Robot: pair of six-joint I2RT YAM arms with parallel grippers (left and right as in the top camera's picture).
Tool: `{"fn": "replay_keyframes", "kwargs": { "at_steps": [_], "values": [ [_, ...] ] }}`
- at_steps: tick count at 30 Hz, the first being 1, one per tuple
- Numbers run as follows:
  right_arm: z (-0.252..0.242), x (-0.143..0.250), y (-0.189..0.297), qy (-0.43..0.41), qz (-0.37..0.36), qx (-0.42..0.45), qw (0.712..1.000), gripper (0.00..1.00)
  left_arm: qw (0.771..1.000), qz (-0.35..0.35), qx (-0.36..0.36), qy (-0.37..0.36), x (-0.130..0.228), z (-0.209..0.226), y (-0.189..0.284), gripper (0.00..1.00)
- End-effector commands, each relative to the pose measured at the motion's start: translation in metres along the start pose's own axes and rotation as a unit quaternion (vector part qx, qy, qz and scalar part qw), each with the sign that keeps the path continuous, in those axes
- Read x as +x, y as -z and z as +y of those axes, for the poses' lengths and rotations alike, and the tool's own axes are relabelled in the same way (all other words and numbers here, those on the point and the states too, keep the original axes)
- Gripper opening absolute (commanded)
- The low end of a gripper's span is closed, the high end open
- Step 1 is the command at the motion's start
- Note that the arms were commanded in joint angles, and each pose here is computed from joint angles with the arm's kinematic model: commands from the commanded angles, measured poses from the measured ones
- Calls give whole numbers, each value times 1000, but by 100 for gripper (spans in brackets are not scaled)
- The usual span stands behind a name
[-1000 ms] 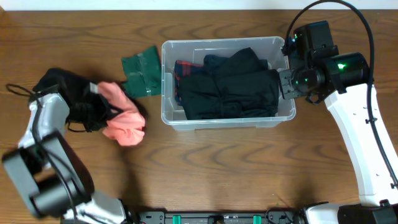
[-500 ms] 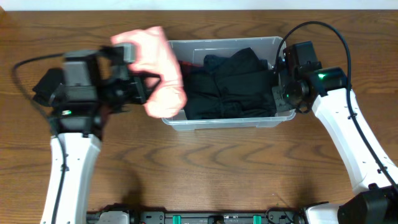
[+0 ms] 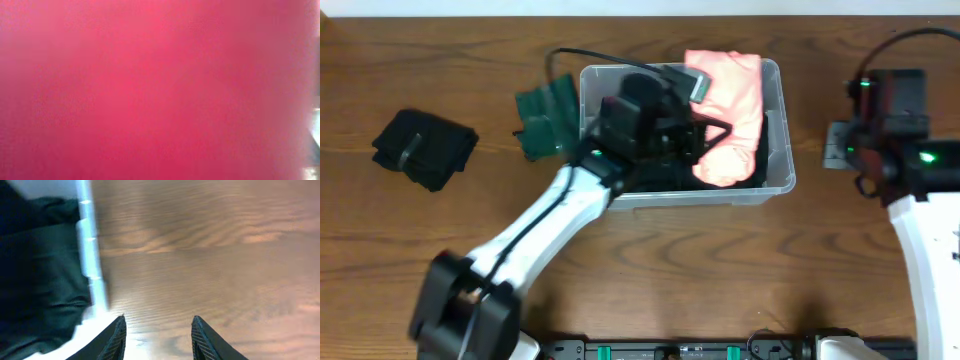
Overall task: Pack container
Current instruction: 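Place the pink shirt into the right side of the bin, then press the pink shirt down with the right gripper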
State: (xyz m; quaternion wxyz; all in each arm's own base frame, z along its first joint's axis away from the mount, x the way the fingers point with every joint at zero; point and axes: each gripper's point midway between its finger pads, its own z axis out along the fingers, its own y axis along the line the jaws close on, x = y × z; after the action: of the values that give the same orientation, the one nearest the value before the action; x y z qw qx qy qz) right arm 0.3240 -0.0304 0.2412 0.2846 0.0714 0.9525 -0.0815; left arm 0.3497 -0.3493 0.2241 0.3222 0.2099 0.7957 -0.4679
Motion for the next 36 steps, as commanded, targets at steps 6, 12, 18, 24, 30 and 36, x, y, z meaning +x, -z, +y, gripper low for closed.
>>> {"fn": "replay_keyframes", "kwargs": {
  "at_steps": [6, 12, 18, 24, 30, 36],
  "values": [
    [-19, 2, 4, -42, 5, 4, 999, 41, 994, 24, 7, 105, 35, 28, -60, 6],
    [-18, 3, 4, -37, 8, 1, 999, 41, 988, 59, 31, 136, 48, 29, -61, 98],
    [44, -6, 14, 70, -19, -151, 986, 39, 995, 39, 19, 90, 8, 15, -13, 98],
    [91, -23, 24, 155, -77, -187, 967, 24, 992, -18, -115, 58, -29, 46, 69, 98],
    [152, -29, 0, 205, -80, -224, 949, 22, 953, -50, -268, 134, -32, 121, 154, 98],
    [169, -9, -88, 181, 13, -183, 966, 25, 927, -31, -326, 184, -12, 178, 191, 98]
  ]
}}
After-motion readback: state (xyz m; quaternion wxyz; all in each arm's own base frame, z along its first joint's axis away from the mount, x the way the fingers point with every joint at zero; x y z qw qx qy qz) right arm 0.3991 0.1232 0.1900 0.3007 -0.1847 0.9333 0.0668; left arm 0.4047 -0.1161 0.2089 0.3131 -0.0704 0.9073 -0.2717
